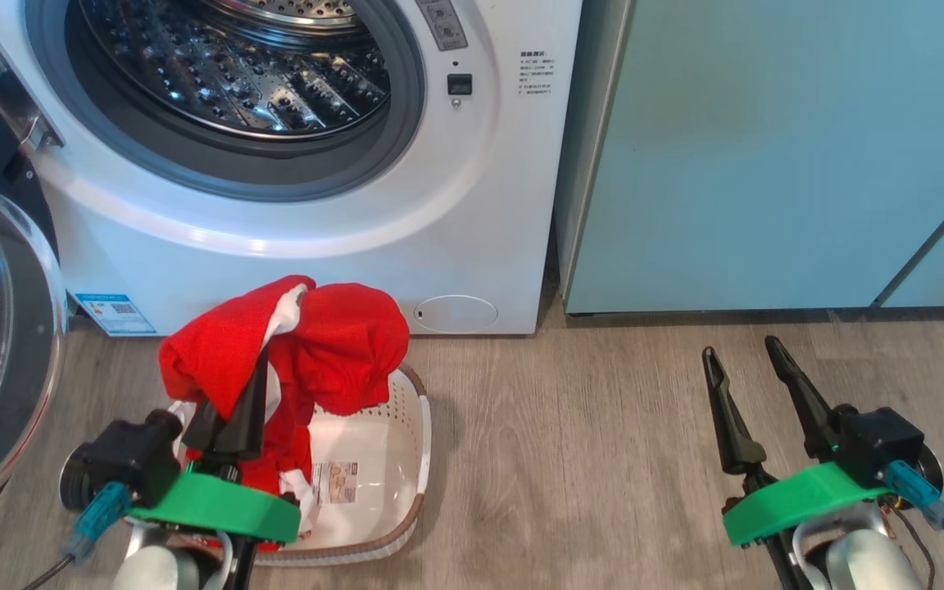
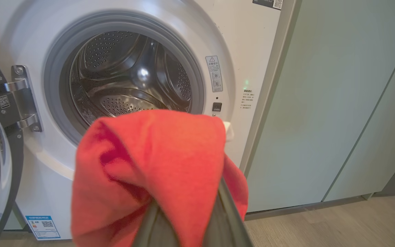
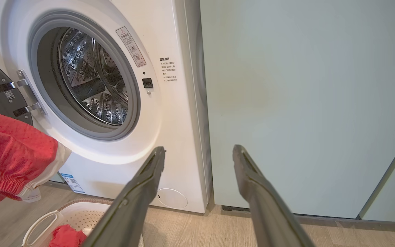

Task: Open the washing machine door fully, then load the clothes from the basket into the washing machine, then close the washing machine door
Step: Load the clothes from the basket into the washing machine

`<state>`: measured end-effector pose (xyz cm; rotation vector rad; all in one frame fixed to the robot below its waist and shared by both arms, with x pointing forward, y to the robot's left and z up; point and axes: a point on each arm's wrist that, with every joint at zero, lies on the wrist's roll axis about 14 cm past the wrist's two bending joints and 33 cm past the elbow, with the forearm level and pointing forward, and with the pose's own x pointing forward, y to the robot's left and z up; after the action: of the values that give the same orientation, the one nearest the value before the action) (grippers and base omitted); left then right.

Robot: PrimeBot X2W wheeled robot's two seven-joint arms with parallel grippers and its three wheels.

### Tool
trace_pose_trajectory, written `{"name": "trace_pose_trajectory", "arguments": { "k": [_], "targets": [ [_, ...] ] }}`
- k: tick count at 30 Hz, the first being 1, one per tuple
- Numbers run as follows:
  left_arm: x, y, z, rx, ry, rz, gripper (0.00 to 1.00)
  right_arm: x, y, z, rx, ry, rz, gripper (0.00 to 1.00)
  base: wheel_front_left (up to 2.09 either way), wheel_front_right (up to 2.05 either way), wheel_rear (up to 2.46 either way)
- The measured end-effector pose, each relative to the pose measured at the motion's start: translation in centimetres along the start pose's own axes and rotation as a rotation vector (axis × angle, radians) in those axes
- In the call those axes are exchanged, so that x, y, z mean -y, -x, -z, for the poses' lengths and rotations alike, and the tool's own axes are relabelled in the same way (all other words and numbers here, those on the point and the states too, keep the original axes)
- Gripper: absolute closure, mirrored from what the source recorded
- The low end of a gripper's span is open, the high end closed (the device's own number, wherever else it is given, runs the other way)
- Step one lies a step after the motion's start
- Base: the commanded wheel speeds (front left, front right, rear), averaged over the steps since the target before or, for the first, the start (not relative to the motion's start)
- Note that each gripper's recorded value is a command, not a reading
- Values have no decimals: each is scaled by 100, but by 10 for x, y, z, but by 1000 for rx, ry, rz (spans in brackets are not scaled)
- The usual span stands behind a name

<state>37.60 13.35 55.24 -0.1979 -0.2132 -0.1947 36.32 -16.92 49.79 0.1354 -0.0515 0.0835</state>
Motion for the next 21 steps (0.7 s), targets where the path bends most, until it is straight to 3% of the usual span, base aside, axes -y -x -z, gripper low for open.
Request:
{"name": "trace_pose_trajectory", "arguments": {
  "k": [21],
  "targets": [
    [-9, -11, 18, -41, 10, -15, 100, 5, -3, 11, -34, -1, 13, 0, 0, 0, 0]
  ]
}}
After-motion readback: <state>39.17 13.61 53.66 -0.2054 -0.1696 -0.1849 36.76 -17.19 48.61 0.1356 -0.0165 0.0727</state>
